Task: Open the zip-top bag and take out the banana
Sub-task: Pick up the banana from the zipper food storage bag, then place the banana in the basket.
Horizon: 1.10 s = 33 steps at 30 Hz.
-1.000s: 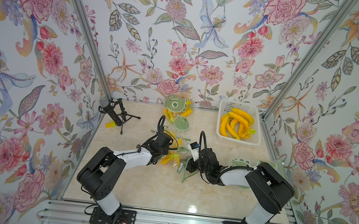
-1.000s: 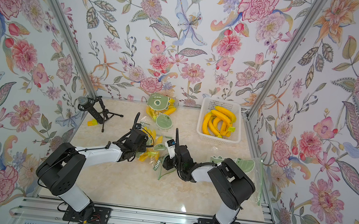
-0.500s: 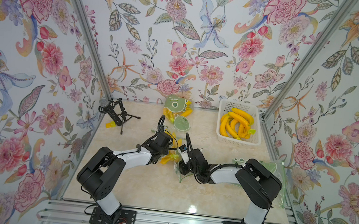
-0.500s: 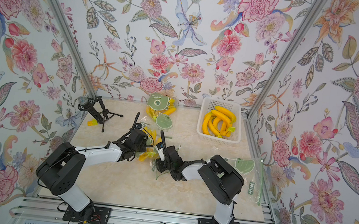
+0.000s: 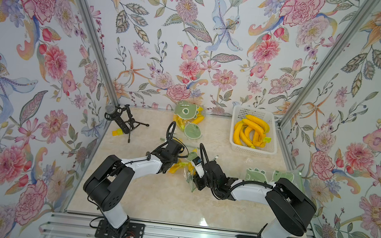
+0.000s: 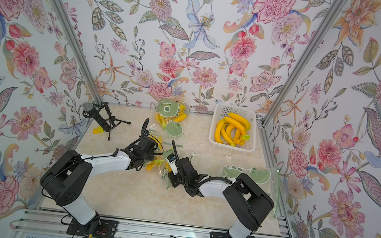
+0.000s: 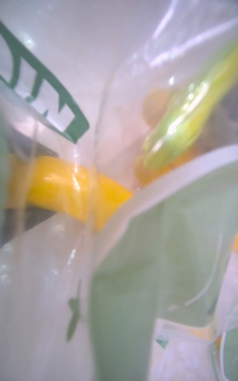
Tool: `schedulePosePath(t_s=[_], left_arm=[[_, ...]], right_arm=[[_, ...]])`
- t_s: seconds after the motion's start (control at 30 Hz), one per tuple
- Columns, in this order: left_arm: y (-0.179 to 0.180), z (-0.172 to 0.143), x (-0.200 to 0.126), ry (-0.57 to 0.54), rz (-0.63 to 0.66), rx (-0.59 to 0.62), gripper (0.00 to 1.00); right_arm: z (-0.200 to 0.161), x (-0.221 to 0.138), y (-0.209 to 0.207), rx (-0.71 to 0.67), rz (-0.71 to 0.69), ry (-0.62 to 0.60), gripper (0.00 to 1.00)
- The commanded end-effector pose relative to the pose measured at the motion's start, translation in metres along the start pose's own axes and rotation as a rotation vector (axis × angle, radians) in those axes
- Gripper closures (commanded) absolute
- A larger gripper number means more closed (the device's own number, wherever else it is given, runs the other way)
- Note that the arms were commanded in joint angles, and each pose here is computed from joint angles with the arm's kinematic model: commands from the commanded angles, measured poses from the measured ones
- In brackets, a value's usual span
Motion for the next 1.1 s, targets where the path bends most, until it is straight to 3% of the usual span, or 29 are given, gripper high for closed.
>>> schedulePosePath(t_s=[0.0, 0.27, 0.7, 0.87, 1.07], left_arm=[[0.010, -0.036, 0.012, 0.174, 0.113, 0.088, 0.52], [0.018, -0.031, 0.014, 0.186, 0.151, 0.078, 0.49], [0.069, -0.035, 0.032, 0.214, 0.134, -0.076, 0.51], [0.069, -0.033, 0.031, 0.197, 0.100, -0.065, 0.52], [0.056, -0.037, 0.027, 0.152, 0.000, -0.047, 0.55]], right_arm=[[-0.010, -0.009, 0.000, 0.057, 0.016, 0.063, 0.73], [-0.030, -0.036, -0.002, 0.123, 0.024, 0.096, 0.74], [-0.039, -0.080, -0.007, 0.067, 0.025, -0.039, 0.69], [0.006, -0.106, -0.021, 0.094, -0.037, -0.154, 0.68], [0.088, -0.136, -0.083, 0.236, -0.141, -0.341, 0.68]])
Point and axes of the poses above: each gripper's point midway between its finger pads, its own x axis out along the fingers, its own y axis along the line the jaws close on, z = x × y, the point moved 9 cm from there along -x, back along the fingers, and after that the axes turned 15 degrees about x, right-handed, at the moved point
